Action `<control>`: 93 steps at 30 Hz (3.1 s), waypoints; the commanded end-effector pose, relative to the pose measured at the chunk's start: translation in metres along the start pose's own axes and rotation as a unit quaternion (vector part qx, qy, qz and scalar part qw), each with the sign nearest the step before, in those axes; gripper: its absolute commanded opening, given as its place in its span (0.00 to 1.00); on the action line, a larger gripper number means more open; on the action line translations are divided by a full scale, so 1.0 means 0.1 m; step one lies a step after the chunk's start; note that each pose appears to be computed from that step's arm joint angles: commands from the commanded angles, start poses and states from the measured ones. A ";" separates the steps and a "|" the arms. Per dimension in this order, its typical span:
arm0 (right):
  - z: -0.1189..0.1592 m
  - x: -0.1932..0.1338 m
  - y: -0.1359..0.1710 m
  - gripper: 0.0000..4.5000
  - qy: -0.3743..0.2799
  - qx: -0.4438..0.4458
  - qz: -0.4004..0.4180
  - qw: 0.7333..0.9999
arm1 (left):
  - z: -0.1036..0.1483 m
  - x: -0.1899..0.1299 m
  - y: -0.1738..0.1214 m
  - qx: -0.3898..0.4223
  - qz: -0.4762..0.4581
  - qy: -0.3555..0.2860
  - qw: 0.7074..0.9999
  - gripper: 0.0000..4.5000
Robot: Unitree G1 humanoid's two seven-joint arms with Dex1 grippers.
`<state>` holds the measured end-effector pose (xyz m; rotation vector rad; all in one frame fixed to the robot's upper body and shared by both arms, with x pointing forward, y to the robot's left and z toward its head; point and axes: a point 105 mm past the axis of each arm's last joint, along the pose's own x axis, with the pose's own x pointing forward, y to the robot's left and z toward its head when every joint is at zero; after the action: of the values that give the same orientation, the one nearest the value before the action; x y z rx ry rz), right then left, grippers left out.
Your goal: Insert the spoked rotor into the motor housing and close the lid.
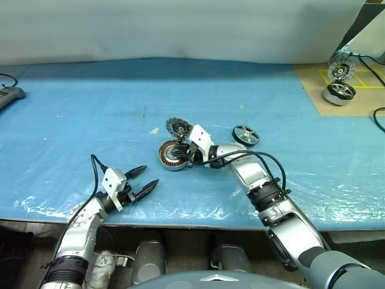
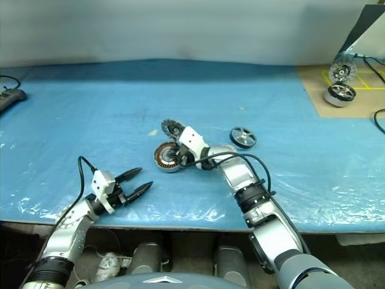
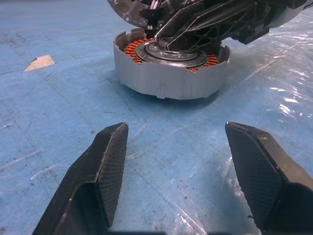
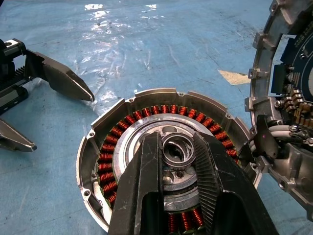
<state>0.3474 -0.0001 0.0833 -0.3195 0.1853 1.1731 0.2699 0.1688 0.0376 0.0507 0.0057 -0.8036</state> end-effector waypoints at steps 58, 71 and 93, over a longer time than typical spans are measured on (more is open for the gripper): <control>-0.10 0.07 0.06 0.12 0.023 -0.010 0.005 1.000 | 0.44 0.29 -0.19 0.000 -0.020 0.001 1.000 0.75; -0.16 0.04 0.07 0.12 0.032 -0.015 0.013 0.999 | 0.30 0.26 -0.14 -0.009 -0.018 0.005 1.000 0.75; 0.22 -0.11 0.04 0.70 -0.056 0.047 0.016 0.997 | -0.17 0.12 0.09 -0.013 -0.015 0.015 1.000 0.75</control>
<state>0.3389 -0.0034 0.0821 -0.2316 0.2246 1.1947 0.2881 0.1506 0.0349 0.0462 -0.0229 -0.8806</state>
